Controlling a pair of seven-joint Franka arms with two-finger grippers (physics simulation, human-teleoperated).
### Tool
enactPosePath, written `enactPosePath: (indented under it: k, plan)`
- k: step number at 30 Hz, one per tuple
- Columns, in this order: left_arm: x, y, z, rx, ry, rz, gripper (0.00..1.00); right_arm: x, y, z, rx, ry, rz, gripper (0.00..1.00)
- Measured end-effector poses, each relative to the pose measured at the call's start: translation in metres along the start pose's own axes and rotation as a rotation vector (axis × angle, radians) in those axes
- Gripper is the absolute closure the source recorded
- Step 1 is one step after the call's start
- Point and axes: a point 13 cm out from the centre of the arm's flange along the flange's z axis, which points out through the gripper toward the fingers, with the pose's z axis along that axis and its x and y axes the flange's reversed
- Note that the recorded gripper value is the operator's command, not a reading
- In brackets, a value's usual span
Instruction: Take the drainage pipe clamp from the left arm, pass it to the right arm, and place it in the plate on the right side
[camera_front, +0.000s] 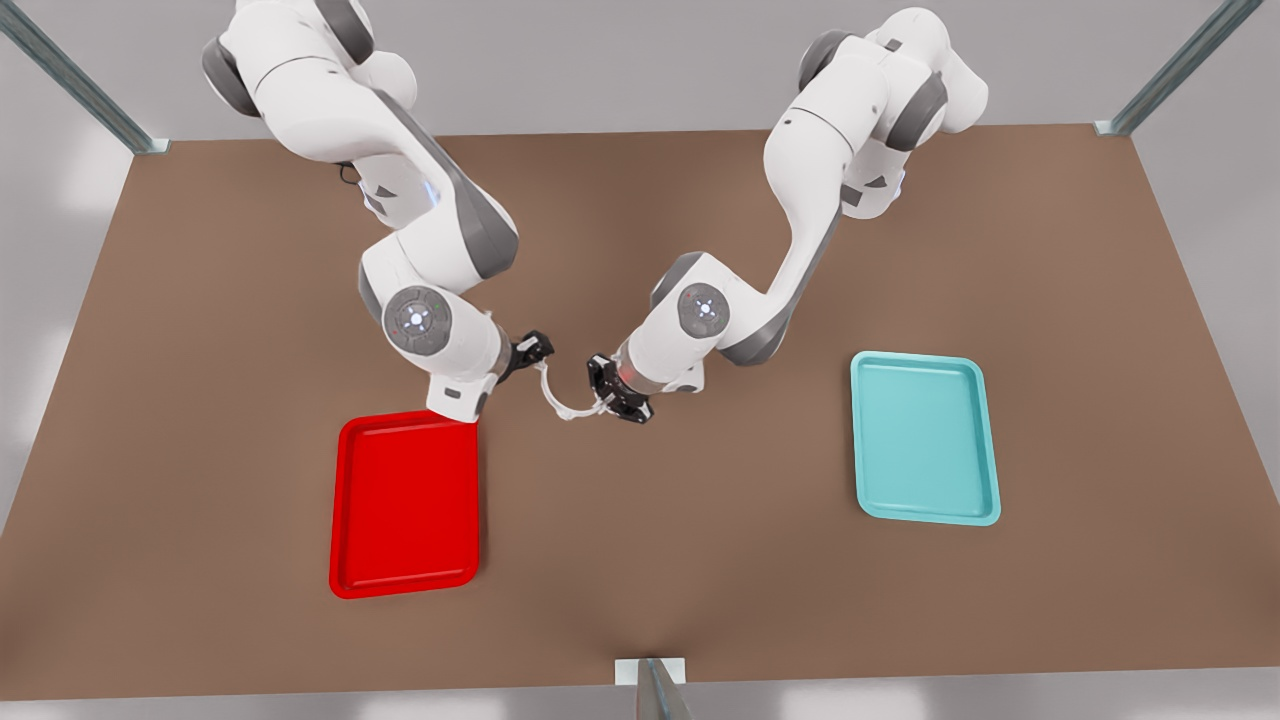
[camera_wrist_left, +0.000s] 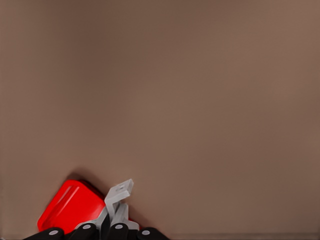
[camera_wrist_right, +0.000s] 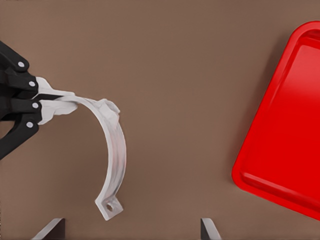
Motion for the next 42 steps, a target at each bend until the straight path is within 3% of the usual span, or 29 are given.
enactPosePath:
  k: [15, 17, 20, 22, 26, 27, 28, 37, 42]
  plan:
    - [0.007, 0.000, -0.005, 0.003, 0.019, 0.003, 0.79, -0.006, 0.017, 0.073, 0.006, 0.092, 0.240, 0.00]
    - [0.007, 0.000, -0.005, 0.003, 0.019, 0.003, 0.79, -0.005, 0.017, 0.076, 0.009, 0.095, 0.264, 0.20]
    - [0.007, 0.000, -0.005, 0.003, 0.019, 0.003, 0.79, -0.005, 0.018, 0.076, 0.009, 0.094, 0.297, 0.69]
    - [0.008, 0.000, -0.005, 0.003, 0.020, 0.004, 0.79, -0.006, 0.019, 0.076, 0.003, 0.092, 0.316, 0.79]
    - [0.008, 0.000, -0.005, 0.003, 0.021, 0.003, 0.79, -0.007, 0.019, 0.076, 0.003, 0.088, 0.348, 0.79]
    - [0.009, 0.000, -0.005, 0.004, 0.023, 0.005, 0.08, -0.007, 0.019, 0.076, 0.003, 0.087, 0.354, 0.79]
    - [0.010, 0.000, -0.005, 0.007, 0.024, 0.007, 0.00, -0.008, 0.020, 0.076, 0.003, 0.086, 0.361, 0.79]
    - [0.016, -0.012, -0.027, 0.035, 0.037, 0.020, 0.00, -0.011, 0.005, 0.072, 0.003, 0.078, 0.425, 0.79]
    - [0.006, -0.116, -0.104, 0.048, 0.036, -0.112, 0.00, -0.009, -0.060, 0.068, 0.022, 0.080, 0.502, 0.79]
